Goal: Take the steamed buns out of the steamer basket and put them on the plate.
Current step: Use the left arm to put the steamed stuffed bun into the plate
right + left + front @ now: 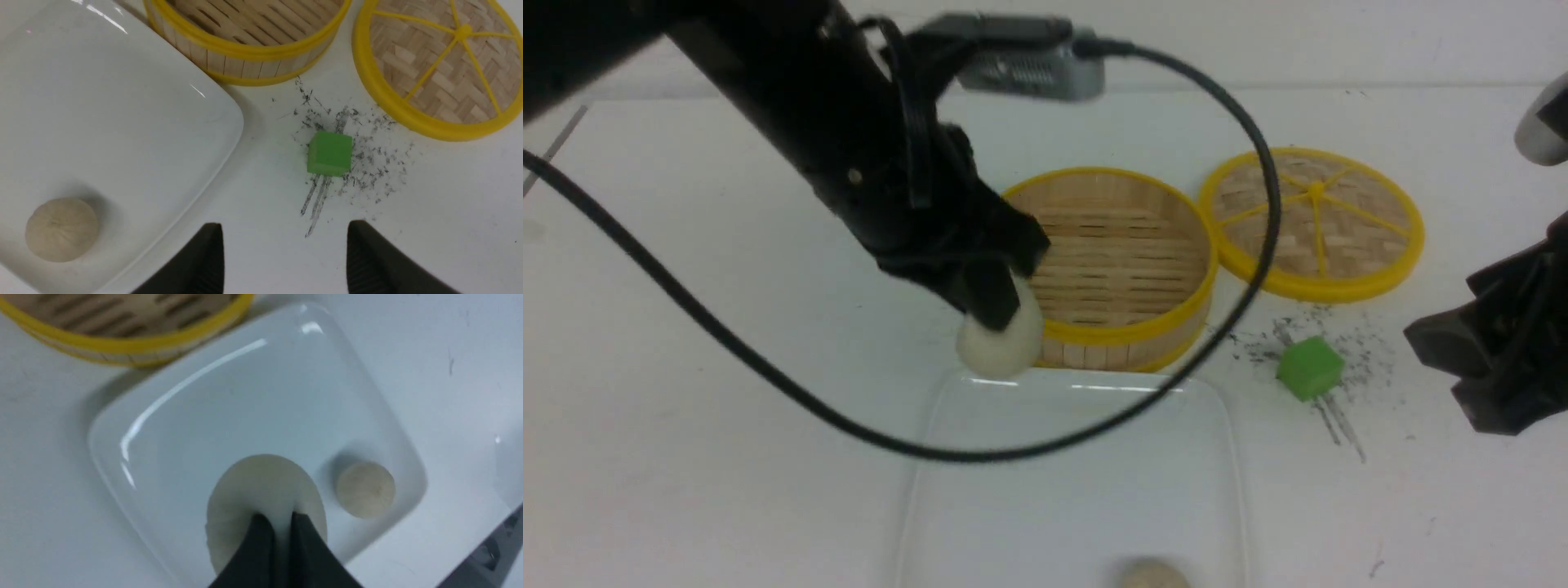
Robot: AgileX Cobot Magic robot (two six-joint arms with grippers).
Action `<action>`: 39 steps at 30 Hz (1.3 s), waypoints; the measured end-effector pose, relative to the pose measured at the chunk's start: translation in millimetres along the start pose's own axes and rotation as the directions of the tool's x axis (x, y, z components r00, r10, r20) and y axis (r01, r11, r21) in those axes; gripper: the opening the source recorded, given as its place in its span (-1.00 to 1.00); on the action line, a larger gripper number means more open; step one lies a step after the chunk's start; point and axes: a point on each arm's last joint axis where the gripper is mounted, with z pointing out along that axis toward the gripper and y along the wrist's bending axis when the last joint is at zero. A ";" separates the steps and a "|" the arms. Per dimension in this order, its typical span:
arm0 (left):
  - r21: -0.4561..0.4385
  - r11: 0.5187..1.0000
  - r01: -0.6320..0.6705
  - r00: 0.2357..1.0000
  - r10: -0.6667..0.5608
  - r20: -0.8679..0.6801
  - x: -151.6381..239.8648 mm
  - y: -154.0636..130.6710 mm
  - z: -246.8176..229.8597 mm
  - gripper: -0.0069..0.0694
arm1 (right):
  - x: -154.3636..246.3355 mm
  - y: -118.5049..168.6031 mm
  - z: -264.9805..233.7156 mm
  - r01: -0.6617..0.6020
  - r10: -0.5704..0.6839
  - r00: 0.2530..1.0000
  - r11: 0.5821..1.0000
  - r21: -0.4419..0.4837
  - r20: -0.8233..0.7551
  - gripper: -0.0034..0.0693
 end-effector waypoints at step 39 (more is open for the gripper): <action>-0.177 0.984 -0.002 0.968 -0.042 -0.247 34.4 12.5 126.0 0.60 | 2.7 0.1 0.0 -0.001 0.001 1.000 1.000 -0.001 -0.030 0.22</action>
